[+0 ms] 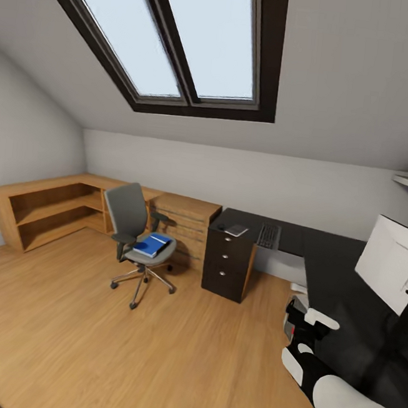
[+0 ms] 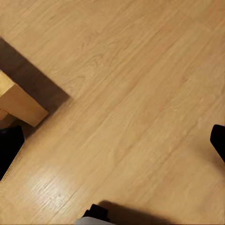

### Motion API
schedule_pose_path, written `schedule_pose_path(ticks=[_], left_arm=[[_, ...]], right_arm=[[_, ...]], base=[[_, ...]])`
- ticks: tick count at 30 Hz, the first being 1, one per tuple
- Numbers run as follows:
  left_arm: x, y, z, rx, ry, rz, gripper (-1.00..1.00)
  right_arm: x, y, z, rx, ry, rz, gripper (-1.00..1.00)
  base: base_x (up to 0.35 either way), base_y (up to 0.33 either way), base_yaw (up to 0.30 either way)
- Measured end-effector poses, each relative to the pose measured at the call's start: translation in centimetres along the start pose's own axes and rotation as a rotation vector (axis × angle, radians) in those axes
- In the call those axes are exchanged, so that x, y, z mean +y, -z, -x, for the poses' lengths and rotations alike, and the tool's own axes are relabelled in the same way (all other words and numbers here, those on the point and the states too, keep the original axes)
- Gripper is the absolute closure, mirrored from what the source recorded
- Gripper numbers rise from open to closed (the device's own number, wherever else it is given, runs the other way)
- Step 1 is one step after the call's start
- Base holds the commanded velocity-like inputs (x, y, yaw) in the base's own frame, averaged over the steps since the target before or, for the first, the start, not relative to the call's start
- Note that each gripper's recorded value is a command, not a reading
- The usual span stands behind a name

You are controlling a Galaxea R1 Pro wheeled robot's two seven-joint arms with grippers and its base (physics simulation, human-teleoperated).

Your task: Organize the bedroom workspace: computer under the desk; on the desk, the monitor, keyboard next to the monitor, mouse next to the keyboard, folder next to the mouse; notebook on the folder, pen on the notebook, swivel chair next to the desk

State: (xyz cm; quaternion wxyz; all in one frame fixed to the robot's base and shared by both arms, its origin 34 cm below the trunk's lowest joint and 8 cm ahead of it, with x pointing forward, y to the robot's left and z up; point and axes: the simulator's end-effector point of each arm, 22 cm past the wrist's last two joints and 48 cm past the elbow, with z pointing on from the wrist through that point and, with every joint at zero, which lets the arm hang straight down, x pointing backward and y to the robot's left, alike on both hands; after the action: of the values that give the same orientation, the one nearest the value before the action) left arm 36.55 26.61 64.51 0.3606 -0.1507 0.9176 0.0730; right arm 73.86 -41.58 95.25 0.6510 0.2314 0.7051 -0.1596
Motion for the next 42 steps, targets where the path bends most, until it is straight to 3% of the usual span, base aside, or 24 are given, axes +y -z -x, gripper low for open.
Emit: schedule_pose_path(ticks=[18,28,42], left_arm=[[0.02,0.0,-0.12,0.005,-0.003,0.001,-1.0],[-0.07,0.01,-0.15,0.005,-0.003,0.0,-1.0],[-0.09,0.03,-0.16,0.005,-0.003,-0.001,-1.0]], right_arm=[[0.51,0.21,-0.19,0.004,-0.004,0.005,-1.0],[0.45,0.19,-0.22,0.005,-0.005,0.004,-1.0],[0.42,0.22,-0.23,0.005,-0.005,0.004,-1.0]], base=[[0.273,0.19,0.004],[0.035,0.018,-0.237],[0.279,0.145,-0.26]])
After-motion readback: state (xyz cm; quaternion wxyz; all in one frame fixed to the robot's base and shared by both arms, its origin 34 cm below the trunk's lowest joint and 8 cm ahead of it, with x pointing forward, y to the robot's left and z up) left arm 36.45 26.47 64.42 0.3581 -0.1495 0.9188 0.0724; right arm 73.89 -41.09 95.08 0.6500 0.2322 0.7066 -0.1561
